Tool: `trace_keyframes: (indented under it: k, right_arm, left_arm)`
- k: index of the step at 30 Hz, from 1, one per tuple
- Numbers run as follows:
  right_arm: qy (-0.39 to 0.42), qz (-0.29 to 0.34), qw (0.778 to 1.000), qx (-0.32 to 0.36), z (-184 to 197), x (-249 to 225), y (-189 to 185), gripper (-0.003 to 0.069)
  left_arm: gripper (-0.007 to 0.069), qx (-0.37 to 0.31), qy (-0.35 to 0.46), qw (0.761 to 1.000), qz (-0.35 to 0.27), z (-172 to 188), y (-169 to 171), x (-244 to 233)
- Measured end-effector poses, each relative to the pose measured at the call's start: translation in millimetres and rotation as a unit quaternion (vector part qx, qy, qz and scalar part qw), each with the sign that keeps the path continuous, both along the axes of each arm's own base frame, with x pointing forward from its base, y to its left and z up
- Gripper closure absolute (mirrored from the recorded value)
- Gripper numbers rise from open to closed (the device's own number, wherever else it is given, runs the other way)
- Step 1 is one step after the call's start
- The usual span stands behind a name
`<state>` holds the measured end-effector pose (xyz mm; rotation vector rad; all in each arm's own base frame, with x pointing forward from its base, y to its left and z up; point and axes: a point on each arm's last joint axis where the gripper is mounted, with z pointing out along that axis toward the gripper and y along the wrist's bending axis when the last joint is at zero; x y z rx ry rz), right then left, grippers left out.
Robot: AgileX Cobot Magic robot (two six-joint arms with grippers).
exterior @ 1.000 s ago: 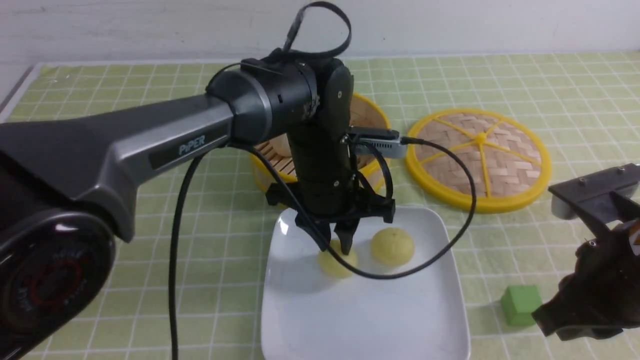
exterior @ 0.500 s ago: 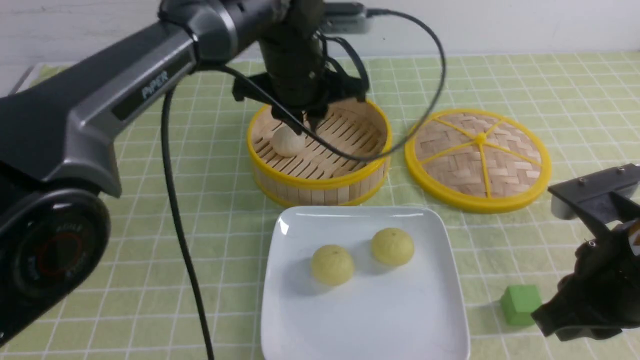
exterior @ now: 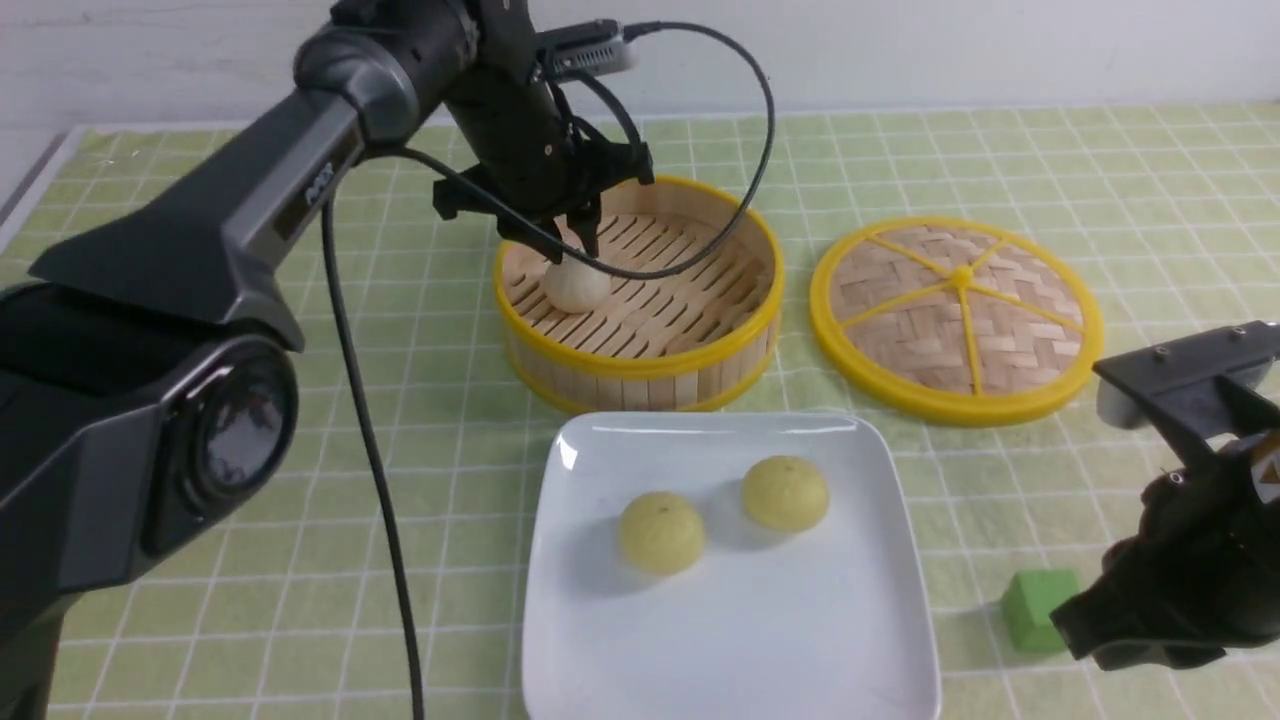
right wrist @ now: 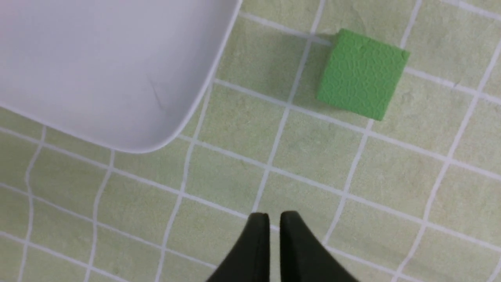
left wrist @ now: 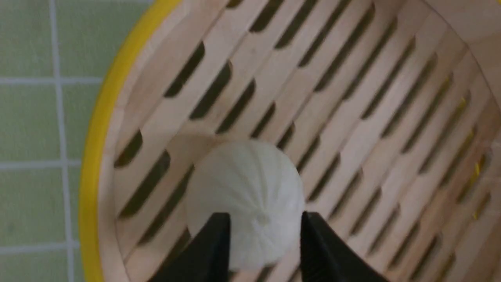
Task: Put the steamed buns into the plate on the green tablecloth.
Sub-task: 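Reach into the bamboo steamer and grasp a bun with the left gripper, then carry the bun from the bamboo steamer to the plate with the left gripper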
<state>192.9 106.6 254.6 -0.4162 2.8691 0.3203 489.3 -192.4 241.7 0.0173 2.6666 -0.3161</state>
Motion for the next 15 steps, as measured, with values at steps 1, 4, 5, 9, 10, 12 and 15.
trace_keyframes:
  k: [1, 4, 5, 9, 10, 12, 15]
  right_arm:
    - [0.000, -0.003, 1.000, 0.008, 0.3, 0.1, 1.2, 0.0594]
    - [0.000, -0.005, 1.000, 0.013, 0.6, 0.2, 2.2, 0.0594]
    - [0.000, -0.005, 1.000, 0.015, 0.7, 0.3, 2.3, 0.0592]
    - [0.000, -0.005, 1.000, 0.015, 0.7, 0.3, 2.4, 0.0588]
    - [0.000, -0.005, 1.000, 0.015, 0.7, 0.2, 2.4, 0.0585]
    - [0.000, -0.005, 1.000, 0.015, 0.7, 0.2, 2.4, 0.0582]
    - [-0.001, -0.002, 1.000, 0.015, 0.7, 0.2, 2.6, 0.0578]
  left_arm:
    - [0.0246, 0.006, -0.007, 1.000, 0.001, -7.1, 0.5, 4.1]
    - [0.0202, 0.013, -0.007, 1.000, 0.002, -16.6, 0.4, 7.4]
    - [0.0200, 0.017, -0.003, 1.000, 0.001, -22.9, 0.2, 8.7]
    - [0.0299, 0.021, 0.005, 1.000, 0.001, -31.2, -0.1, 10.0]
    - [0.0428, 0.022, 0.008, 1.000, 0.001, -28.8, 0.3, 8.8]
    - [0.0535, 0.025, 0.011, 1.000, -0.003, -21.9, 1.2, 6.5]
    - [0.0596, 0.025, 0.003, 1.000, -0.018, 18.9, 4.4, -4.7]
